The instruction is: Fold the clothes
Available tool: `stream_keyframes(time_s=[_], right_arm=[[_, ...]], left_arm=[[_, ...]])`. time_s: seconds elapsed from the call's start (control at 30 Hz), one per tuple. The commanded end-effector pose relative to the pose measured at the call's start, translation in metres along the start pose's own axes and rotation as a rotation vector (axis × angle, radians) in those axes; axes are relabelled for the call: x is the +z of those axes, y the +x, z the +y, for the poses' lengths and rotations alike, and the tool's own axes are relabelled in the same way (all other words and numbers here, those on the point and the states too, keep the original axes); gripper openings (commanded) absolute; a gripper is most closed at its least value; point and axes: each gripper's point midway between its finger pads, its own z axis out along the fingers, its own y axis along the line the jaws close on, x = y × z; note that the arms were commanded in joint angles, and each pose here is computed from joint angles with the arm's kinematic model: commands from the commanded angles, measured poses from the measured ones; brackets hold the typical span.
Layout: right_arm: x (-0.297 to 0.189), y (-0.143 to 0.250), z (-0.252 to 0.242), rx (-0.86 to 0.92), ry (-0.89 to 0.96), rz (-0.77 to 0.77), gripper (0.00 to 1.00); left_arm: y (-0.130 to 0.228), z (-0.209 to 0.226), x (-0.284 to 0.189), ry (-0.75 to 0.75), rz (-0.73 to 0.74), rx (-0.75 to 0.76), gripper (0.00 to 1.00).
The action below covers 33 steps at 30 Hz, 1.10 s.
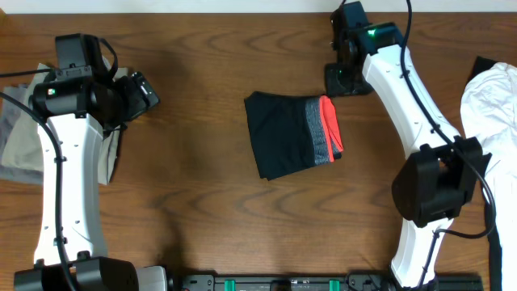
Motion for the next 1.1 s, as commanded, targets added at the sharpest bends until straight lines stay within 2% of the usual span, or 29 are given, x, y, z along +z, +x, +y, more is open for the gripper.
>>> stream_keyframes(time_s=[0.0,0.23,0.37,0.57,0.67,1.0,1.07], right_arm=[[-0.002,0.016,0.038,-0.125,-0.216,0.05,0.5],[0.048,0.047,0.037,-0.115,-0.229,0.132,0.5],[0.066,0.058,0.042,-0.115,-0.271,0.146,0.46],[0.071,0.051,0.044,-0.113,-0.286,0.111,0.18],[0.07,0.039,0.033,-0.077,-0.231,0.076,0.02],[0.07,0.004,0.005,-0.082,-0.071,-0.062,0.01],[0.07,0.0,0.002,-0.082,-0.052,-0.078,0.04]], left_arm=[[0.003,0.004,0.006,-0.016,0.019,-0.012,0.98],[0.005,0.005,0.008,-0.018,0.023,-0.012,0.98],[0.004,0.004,0.008,-0.016,0.02,-0.012,0.98],[0.004,0.004,0.008,-0.017,0.02,-0.012,0.98],[0.004,0.004,0.008,-0.016,0.02,-0.012,0.98],[0.004,0.004,0.008,-0.017,0.02,-0.012,0.98],[0.004,0.004,0.008,-0.017,0.02,-0.012,0.98]])
